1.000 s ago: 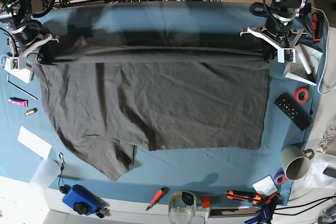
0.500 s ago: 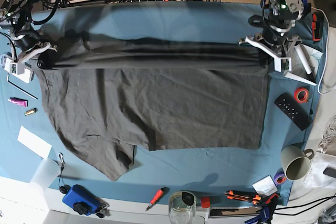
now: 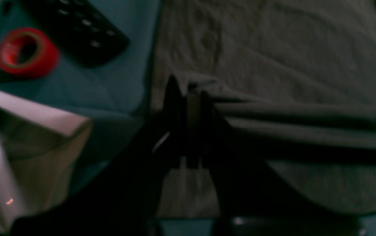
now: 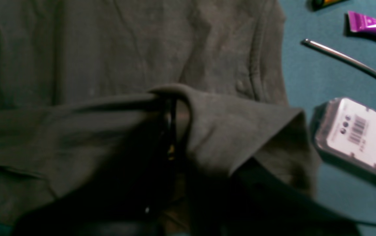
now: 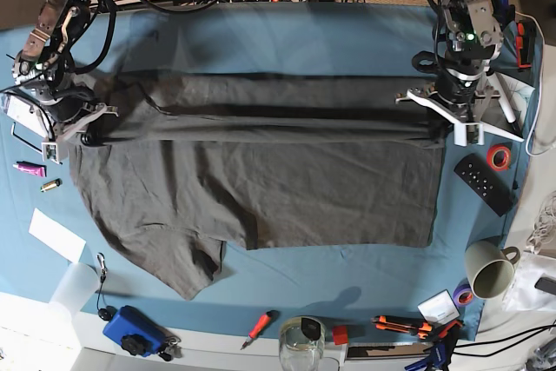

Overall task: Fold the T-shirt properly
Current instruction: 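Lay the shoulder edge down onto the shirt body with both grippers, then move the right gripper along the shirt side toward the hem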

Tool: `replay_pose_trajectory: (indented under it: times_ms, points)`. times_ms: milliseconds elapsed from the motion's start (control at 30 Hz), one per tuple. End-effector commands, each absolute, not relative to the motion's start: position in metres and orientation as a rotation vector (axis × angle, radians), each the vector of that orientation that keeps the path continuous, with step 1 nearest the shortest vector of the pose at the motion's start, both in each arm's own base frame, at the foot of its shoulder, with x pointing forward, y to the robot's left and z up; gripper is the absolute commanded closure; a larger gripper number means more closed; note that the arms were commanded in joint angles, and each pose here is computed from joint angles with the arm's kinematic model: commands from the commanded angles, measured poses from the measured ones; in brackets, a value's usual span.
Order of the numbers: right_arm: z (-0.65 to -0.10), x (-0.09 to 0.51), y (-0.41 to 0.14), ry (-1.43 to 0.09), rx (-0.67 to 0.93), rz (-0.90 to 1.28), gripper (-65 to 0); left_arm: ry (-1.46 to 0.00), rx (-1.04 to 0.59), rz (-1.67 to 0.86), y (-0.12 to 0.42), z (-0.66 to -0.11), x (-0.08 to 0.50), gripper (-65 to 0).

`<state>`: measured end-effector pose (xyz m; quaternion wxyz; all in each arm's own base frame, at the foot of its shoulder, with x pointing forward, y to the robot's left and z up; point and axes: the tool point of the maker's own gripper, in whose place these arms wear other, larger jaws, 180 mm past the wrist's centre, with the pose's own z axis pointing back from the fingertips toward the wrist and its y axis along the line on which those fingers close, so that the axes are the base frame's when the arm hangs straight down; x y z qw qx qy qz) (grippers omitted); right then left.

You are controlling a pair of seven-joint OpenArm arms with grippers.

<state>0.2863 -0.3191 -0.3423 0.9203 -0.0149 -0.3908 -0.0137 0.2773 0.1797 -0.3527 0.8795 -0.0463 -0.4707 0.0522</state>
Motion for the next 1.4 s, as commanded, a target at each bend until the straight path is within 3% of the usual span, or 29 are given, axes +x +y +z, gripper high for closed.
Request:
replay_pose_trajectory:
  times_ms: [0, 367, 467, 533, 667, 733, 967, 1167, 1367]
  points:
    - [-0.33, 0.297, -0.326, -0.851, -0.046, -0.028, 0.0, -1.021, -0.093, 0.101, 0.183, -0.345, 0.285, 0.0]
    - [-0.348, 0.321, -0.333, -0.84, 0.029, -0.107, 0.0, -1.056, -0.108, 0.115, 0.183, -0.343, 0.308, 0.0]
    - [-0.341, 0.328, -0.328, -0.86, 0.04, -0.064, 0.0, -1.063, -0.109, 0.081, 0.18, -0.34, 0.311, -15.6]
    - [-0.338, 0.331, -0.327, -0.868, 0.041, -0.057, 0.0, -1.072, -0.113, 0.062, 0.178, -0.339, 0.311, -19.8]
    - [-0.338, 0.33, -0.327, -0.864, 0.042, -0.057, -16.1, -1.072, -0.113, 0.061, 0.178, -0.339, 0.311, -19.8]
    - [-0.339, 0.33, -0.327, -0.857, 0.042, -0.057, -20.3, -1.071, -0.113, 0.061, 0.178, -0.339, 0.311, -19.8]
    - [-0.329, 0.329, -0.311, -0.878, 0.19, -0.101, -20.4, -1.035, -0.11, 0.053, 0.177, -0.341, 0.308, -19.9]
    - [-0.322, 0.319, -0.324, -0.878, 0.191, -0.093, -22.2, -1.034, -0.067, 0.031, 0.181, -0.339, 0.307, -35.7]
    - [-0.313, 0.314, -0.344, -0.857, 0.142, -0.08, -25.7, -1.034, -0.068, 0.031, 0.181, -0.339, 0.307, -36.2]
